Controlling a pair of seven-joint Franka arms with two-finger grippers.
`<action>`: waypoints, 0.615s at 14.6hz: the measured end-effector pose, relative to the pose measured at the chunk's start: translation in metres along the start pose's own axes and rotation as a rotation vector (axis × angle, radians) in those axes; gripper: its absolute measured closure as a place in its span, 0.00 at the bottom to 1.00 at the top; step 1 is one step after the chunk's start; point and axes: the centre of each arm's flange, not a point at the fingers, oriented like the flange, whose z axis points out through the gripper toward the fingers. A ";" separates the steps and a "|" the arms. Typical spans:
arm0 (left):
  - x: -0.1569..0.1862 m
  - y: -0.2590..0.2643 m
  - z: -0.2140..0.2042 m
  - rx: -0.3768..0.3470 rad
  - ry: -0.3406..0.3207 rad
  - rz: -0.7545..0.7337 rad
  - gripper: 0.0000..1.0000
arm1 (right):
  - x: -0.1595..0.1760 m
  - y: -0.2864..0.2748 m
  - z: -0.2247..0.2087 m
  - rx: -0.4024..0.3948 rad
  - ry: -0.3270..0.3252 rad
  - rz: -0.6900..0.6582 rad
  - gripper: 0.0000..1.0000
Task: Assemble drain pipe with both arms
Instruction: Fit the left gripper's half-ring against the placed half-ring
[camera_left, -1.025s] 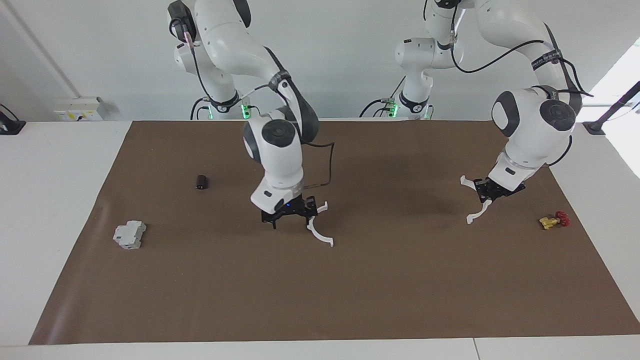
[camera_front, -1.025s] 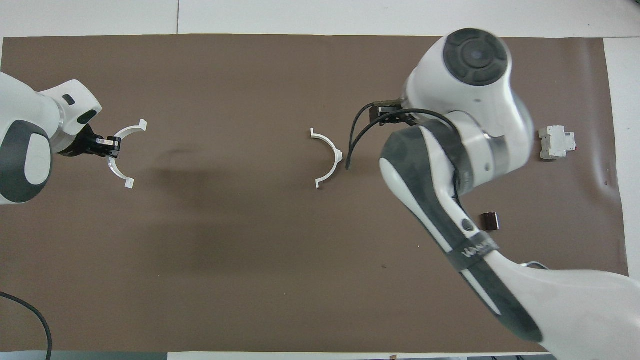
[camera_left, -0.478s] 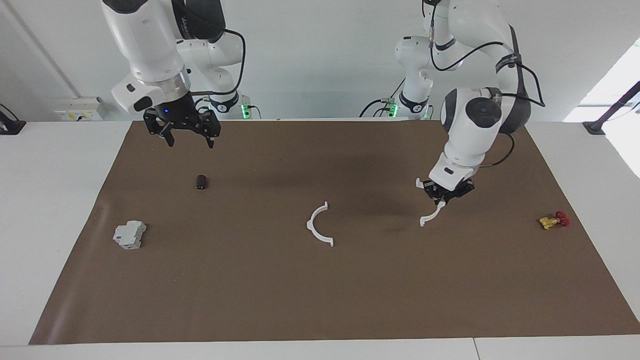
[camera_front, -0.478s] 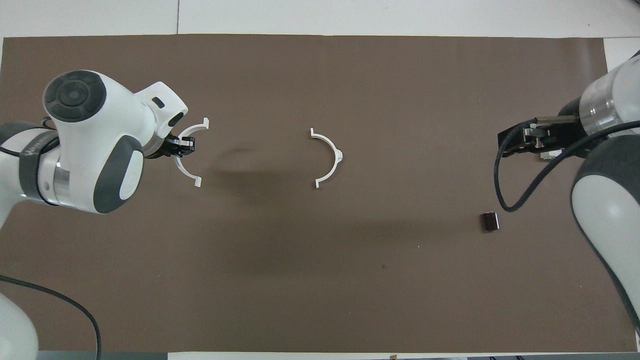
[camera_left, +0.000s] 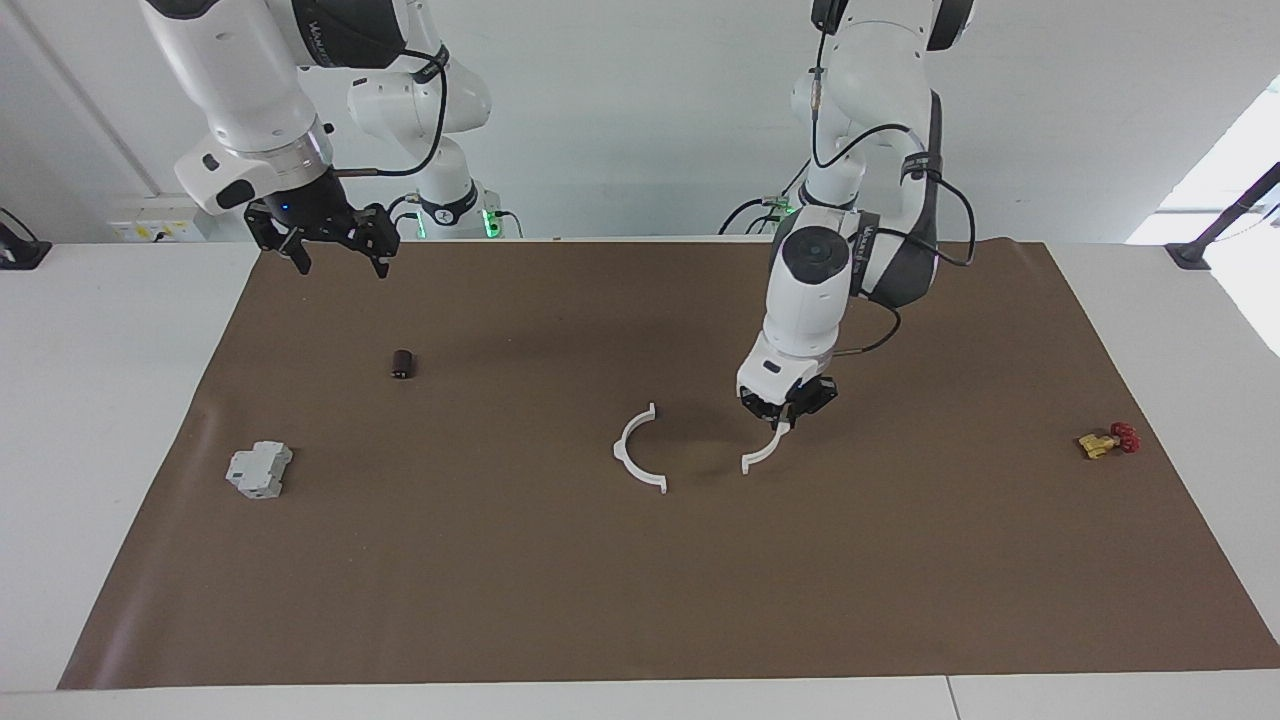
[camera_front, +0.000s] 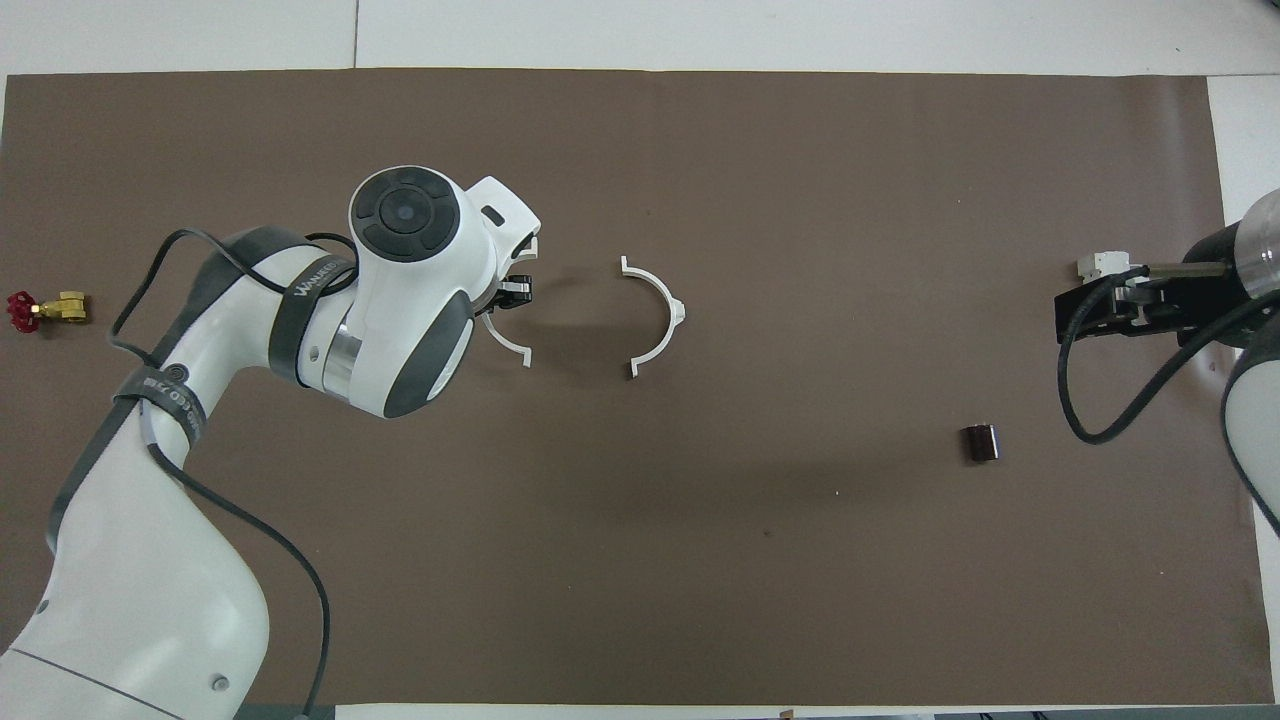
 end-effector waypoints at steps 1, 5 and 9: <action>0.001 0.010 0.009 0.004 -0.003 0.003 0.79 | -0.001 0.003 0.000 0.000 -0.002 -0.002 0.00; 0.007 0.040 0.026 -0.004 0.023 -0.025 0.79 | -0.002 0.011 0.002 0.001 -0.008 -0.009 0.00; 0.007 0.053 0.026 -0.022 0.052 -0.015 0.79 | -0.001 0.024 0.002 0.003 -0.008 0.011 0.00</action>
